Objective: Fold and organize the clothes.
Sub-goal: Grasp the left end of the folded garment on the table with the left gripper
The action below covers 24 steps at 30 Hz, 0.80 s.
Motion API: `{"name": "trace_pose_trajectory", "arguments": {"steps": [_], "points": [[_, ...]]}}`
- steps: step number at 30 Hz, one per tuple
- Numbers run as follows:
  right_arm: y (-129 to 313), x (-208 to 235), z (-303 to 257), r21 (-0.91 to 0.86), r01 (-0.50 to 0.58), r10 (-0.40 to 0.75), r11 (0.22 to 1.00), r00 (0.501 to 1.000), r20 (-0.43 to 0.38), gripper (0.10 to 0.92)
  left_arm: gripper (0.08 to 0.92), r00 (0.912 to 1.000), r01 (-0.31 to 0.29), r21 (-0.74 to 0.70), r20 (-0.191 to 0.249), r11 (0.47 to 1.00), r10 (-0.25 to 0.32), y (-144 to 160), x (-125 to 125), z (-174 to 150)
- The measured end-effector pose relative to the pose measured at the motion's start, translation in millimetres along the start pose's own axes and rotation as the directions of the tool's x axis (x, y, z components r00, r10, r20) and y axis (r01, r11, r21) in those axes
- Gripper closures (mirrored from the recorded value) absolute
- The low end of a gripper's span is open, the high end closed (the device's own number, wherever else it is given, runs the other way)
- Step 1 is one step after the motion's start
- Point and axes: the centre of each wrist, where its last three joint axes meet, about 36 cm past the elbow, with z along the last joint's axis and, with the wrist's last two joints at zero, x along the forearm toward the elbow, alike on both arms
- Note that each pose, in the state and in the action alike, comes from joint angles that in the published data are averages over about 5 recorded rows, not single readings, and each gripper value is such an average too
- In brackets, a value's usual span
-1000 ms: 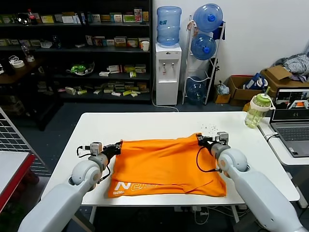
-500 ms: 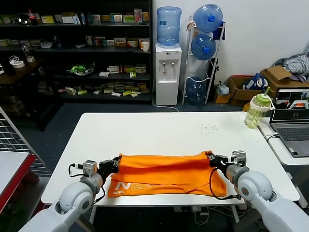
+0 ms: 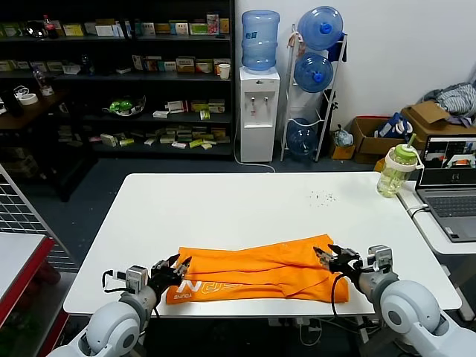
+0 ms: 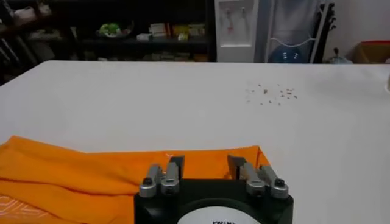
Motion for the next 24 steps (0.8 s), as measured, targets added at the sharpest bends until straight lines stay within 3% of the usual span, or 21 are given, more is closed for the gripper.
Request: {"name": "trace_pose_trajectory", "arguments": {"steps": [7, 13, 17, 24], "points": [[-1, 13, 10, -0.020, -0.011, 0.011, 1.000, 1.000, 0.005, 0.228, 0.285, 0.9998, 0.014, 0.021, -0.015, 1.000, -0.013, -3, -3, 13], [-2, 18, 17, -0.037, -0.020, 0.020, 0.999, 1.000, 0.005, 0.200, 0.182, 0.9988, 0.039, 0.036, -0.031, 0.999, -0.037, 1, -10, 25], [-1, 20, 19, -0.046, -0.022, 0.022, 0.999, 1.000, 0.005, 0.200, 0.216, 0.9980, 0.047, 0.049, -0.043, 0.998, -0.045, 3, -14, 34], [-2, 21, 23, -0.055, -0.028, 0.029, 0.998, 1.000, 0.003, 0.200, 0.411, 0.9977, 0.052, 0.066, -0.047, 0.996, -0.049, 2, -18, 43]]}}
